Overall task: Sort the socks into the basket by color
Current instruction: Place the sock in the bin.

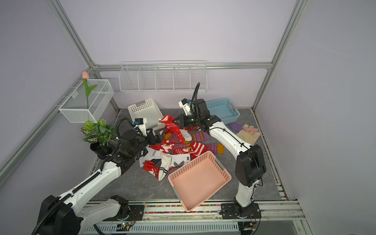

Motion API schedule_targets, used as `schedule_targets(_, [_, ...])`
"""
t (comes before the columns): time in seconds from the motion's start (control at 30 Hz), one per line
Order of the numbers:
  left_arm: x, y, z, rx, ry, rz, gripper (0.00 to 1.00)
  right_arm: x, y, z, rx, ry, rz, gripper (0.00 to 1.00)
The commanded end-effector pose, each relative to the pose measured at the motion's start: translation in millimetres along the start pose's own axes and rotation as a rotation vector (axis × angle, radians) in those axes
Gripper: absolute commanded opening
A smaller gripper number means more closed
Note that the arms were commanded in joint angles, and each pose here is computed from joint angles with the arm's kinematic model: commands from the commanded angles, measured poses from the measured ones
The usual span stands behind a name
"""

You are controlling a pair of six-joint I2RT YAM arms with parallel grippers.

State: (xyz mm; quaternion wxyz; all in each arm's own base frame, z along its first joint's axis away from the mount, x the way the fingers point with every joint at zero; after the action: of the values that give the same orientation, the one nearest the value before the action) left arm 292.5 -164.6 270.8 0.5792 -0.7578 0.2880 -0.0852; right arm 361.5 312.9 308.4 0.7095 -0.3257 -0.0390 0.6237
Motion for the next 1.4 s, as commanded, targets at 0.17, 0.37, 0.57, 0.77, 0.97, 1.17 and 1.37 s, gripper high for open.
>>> schedule_targets(0.17, [21.3, -2.6, -24.3, 0.037, 0.18, -0.057, 0.99, 12.1, -5.4, 28.3, 0.037, -0.2, 0.032, 0.07])
schedule_targets(0.37, [36.2, -5.7, -34.1, 0.059, 0.21, -0.071, 1.0, 15.5, -5.1, 32.9, 0.048, -0.241, 0.048, 0.07])
schedule_targets(0.57, [39.6, -15.5, -33.6, 0.075, 0.185, -0.094, 0.51, 15.9, -0.4, 31.2, 0.056, -0.248, 0.071, 0.07])
schedule_targets(0.77, [35.9, -24.7, -28.0, 0.084, 0.113, -0.116, 0.0, 13.4, 5.6, 26.4, 0.059, -0.226, 0.092, 0.07])
schedule_targets(0.97, [27.0, -29.2, -22.9, 0.096, 0.043, -0.091, 0.0, 1.9, 3.7, 17.3, 0.057, -0.171, 0.081, 0.2])
schedule_targets(1.17, [23.6, -29.3, -15.6, 0.082, -0.048, -0.002, 0.0, -15.3, -1.5, 2.0, 0.054, -0.085, 0.058, 0.55])
schedule_targets(1.37, [19.4, -31.8, -6.1, 0.068, -0.147, 0.039, 0.0, -40.8, -8.1, -16.2, 0.049, 0.03, 0.026, 1.0])
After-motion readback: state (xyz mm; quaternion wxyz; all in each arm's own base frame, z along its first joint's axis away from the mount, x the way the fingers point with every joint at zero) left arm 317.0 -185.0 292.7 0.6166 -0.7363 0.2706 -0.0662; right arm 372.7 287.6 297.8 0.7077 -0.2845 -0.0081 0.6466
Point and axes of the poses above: each gripper's point midway between its finger pads, its own x axis out along the fingers, its own z axis along the line the jaws close on, y = z × x, the point moved 6 cm from there along -x, back along the fingers, and after that the axes turned 7 degrees about x, right-handed, at the moved point
